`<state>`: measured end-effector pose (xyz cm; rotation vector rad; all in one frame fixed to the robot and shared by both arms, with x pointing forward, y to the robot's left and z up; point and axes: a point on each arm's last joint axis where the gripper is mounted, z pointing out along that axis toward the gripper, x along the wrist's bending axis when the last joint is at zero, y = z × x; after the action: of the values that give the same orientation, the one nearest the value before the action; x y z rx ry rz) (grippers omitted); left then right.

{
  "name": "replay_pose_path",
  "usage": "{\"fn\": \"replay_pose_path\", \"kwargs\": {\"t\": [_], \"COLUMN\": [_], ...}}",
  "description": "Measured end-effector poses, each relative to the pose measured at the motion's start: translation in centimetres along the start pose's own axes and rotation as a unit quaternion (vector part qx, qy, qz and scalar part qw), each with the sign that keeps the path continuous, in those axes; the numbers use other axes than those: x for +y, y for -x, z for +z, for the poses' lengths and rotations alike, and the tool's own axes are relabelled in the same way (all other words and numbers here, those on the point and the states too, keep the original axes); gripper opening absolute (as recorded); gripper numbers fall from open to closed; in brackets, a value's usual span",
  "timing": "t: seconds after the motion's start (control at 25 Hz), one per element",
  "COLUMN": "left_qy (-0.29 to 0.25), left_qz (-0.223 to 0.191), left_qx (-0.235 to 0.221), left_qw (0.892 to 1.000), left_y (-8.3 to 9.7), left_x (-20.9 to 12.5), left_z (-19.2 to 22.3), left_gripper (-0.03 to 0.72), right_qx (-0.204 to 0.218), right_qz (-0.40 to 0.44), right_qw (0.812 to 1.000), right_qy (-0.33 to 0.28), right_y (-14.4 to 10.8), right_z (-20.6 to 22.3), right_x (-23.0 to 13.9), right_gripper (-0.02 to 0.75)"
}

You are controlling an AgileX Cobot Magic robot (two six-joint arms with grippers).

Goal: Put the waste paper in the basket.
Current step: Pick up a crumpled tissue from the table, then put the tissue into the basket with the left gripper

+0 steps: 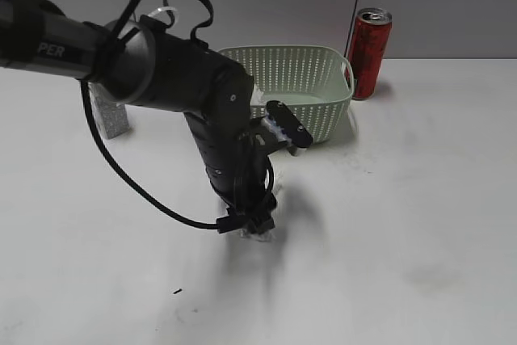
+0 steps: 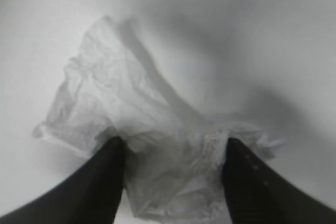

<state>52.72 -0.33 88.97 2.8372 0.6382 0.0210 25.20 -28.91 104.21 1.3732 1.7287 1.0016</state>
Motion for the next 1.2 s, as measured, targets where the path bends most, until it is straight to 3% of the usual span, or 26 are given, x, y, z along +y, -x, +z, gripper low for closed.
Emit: {"fn": "replay_pose_path", "kwargs": {"t": [0.2, 0.28, 0.52, 0.76, 0.88, 0.96, 1.12, 1.2], "left_qy": [-0.009, -0.01, -0.013, 0.089, 0.154, 0.199, 0.27, 0.286], "left_qz": [0.0, 0.0, 0.007, 0.03, 0.053, 0.071, 0.079, 0.074], "left_qx": [-0.005, -0.005, -0.007, 0.043, 0.095, 0.137, 0.185, 0.197], "left_qw": [1.0, 1.0, 1.0, 0.995, 0.982, 0.968, 0.942, 0.935], "left_y": [0.1, 0.1, 0.2, -0.4, -1.1, -1.8, -3.2, -4.3], "left_x": [-0.2, -0.2, 0.1, 3.6, 5.5, 6.6, 7.7, 7.9], "left_z": [0.0, 0.0, -1.9, -9.1, -12.1, -13.2, -13.7, -13.2], "left_gripper": [0.139, 0.076, 0.075, 0.073, 0.073, 0.071, 0.071, 0.071], "right_qx": [0.0, 0.0, 0.0, 0.0, 0.0, 0.0, 0.0, 0.0], "right_qz": [0.0, 0.0, 0.0, 0.0, 0.0, 0.0, 0.0, 0.0], "right_qw": [1.0, 1.0, 1.0, 1.0, 1.0, 1.0, 1.0, 1.0], "right_qy": [0.0, 0.0, 0.0, 0.0, 0.0, 0.0, 0.0, 0.0], "right_y": [0.0, 0.0, 0.0, 0.0, 0.0, 0.0, 0.0, 0.0], "right_z": [0.0, 0.0, 0.0, 0.0, 0.0, 0.0, 0.0, 0.0], "right_x": [0.0, 0.0, 0.0, 0.0, 0.0, 0.0, 0.0, 0.0], "right_gripper": [0.589, 0.589, 0.589, 0.589, 0.589, 0.589, 0.589, 0.589]}}
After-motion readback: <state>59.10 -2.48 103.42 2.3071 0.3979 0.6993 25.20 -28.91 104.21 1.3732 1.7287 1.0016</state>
